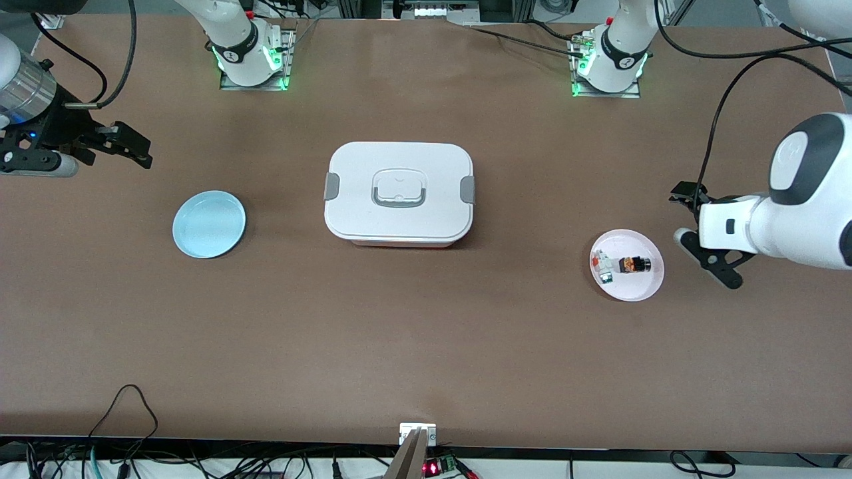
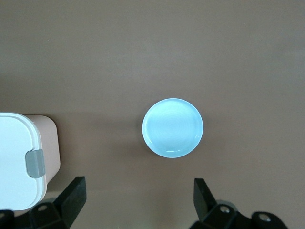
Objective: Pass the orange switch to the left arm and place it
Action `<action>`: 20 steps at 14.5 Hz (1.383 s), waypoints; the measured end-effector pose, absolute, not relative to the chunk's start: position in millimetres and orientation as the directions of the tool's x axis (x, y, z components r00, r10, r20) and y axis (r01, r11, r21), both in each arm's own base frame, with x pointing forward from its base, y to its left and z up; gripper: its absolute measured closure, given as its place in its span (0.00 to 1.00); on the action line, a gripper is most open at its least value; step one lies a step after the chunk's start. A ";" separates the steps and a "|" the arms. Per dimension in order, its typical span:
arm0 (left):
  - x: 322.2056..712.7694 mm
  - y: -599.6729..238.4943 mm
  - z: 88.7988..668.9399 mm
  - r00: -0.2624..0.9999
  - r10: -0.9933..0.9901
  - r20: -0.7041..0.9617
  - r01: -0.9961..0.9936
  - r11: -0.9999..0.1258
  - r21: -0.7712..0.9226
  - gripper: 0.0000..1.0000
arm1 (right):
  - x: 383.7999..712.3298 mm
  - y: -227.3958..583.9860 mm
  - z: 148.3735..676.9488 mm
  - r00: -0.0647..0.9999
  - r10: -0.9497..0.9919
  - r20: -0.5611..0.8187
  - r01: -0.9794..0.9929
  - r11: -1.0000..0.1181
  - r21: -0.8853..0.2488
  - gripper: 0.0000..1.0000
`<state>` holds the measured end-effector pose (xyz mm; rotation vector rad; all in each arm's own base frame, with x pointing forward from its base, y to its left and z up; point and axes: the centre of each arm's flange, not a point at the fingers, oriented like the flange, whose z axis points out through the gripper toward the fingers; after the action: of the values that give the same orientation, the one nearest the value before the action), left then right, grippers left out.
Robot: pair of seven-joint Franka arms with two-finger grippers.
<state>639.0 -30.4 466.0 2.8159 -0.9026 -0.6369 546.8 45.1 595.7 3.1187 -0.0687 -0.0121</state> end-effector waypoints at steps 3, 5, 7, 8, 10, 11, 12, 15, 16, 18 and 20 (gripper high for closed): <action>627.3 -58.2 513.2 0.857 -0.425 -0.292 -0.410 -0.905 0.115 0.00 | 547.3 45.2 601.1 0.999 -0.043 0.004 -0.043 -0.999 0.021 0.00; 608.5 -69.4 545.1 0.913 -0.347 -0.214 -0.353 -0.936 0.009 0.00 | 547.6 45.3 605.8 0.999 -0.043 0.012 -0.044 -0.999 0.020 0.00; 586.5 -63.8 568.7 0.945 -0.294 -0.141 -0.303 -0.952 -0.046 0.00 | 547.6 45.3 606.6 0.999 -0.043 0.014 -0.043 -0.999 0.020 0.00; 573.2 -57.5 576.2 0.961 -0.249 -0.118 -0.258 -0.964 -0.063 0.00 | 547.7 45.3 606.7 0.999 -0.042 0.014 -0.043 -0.999 0.019 0.00; 551.9 -49.0 582.4 0.984 -0.156 -0.087 -0.163 -0.983 -0.085 0.00 | 547.8 45.2 607.3 0.999 -0.043 0.016 -0.043 -0.999 0.019 0.00; 546.6 -46.4 582.0 0.988 -0.134 -0.079 -0.141 -0.986 -0.088 0.00 | 547.8 45.1 607.7 0.999 -0.043 0.017 -0.043 -0.999 0.019 0.00; 545.2 -42.7 580.2 0.991 -0.116 -0.073 -0.122 -0.989 -0.085 0.00 | 547.8 45.2 608.0 0.999 -0.043 0.017 -0.043 -0.999 0.019 0.00; 546.4 -36.6 574.9 0.993 -0.090 -0.070 -0.093 -0.995 -0.039 0.00 | 547.8 45.2 608.1 0.999 -0.043 0.018 -0.043 -0.999 0.019 0.00; 546.5 -38.0 575.1 0.994 -0.090 -0.068 -0.092 -0.995 -0.032 0.00 | 547.8 45.2 608.1 0.999 -0.043 0.018 -0.043 -0.999 0.019 0.00; 546.6 -42.4 575.4 0.994 -0.092 -0.063 -0.095 -0.995 -0.031 0.00 | 547.8 45.2 608.1 0.999 -0.043 0.018 -0.043 -0.999 0.019 0.00; 546.8 -43.6 575.5 0.994 -0.094 -0.061 -0.096 -0.995 -0.031 0.00 | 547.8 45.2 608.1 0.999 -0.043 0.018 -0.043 -0.999 0.019 0.00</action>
<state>546.8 -43.6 575.5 3.1704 -0.1518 -0.0952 547.8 45.2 608.1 3.1213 -0.0667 0.0267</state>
